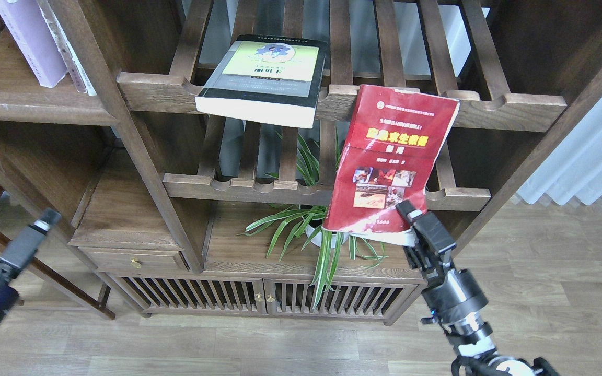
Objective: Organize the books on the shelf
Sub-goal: 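Pull the red book down off the upper shelf with the right gripper, then lower the red book and grip it with both grippers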
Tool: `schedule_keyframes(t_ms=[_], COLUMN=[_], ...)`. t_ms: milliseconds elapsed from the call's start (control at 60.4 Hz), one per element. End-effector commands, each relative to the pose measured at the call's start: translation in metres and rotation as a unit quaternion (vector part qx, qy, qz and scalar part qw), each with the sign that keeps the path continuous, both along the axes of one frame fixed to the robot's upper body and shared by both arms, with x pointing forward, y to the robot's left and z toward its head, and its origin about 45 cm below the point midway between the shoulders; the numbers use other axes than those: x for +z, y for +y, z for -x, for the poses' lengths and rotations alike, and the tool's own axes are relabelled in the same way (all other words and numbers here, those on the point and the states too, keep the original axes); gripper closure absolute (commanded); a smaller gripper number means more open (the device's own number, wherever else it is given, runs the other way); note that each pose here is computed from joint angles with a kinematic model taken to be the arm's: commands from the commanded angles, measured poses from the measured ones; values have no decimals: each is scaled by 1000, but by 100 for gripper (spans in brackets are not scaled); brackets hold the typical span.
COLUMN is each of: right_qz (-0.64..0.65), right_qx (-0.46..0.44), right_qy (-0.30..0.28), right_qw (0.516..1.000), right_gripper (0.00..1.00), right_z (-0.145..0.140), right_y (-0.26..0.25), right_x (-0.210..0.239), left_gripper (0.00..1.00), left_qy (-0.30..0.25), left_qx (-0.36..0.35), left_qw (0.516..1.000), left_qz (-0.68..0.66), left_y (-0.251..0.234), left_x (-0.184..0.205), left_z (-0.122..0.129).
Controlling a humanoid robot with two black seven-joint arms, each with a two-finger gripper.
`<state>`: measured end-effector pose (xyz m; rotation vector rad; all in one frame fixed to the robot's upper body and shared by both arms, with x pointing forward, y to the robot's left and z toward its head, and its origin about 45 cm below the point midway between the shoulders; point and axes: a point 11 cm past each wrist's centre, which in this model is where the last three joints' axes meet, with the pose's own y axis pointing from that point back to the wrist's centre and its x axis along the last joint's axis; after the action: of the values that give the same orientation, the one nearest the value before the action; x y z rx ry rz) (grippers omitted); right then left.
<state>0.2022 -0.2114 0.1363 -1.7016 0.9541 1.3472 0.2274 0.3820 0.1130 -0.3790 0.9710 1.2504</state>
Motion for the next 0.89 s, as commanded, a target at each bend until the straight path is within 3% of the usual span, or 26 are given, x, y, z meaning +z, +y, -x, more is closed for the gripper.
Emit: schedule_keyframes(t_ms=[0,878], right_qz=[-1,13], right_qx=[12,173], right_qy=[5,98], right_qw=[1000,980], right_gripper=[96,95], right_z=[4,58], right_y=[7,74], right_x=[-3,-58], left_gripper=[1,1], left_qy=[8,81], left_qx=[-7,-30], left_qw=[1000,984], left_qz=[8,156], left_y=[-10,-90], left_x=[-7,-42], left_z=[4,36])
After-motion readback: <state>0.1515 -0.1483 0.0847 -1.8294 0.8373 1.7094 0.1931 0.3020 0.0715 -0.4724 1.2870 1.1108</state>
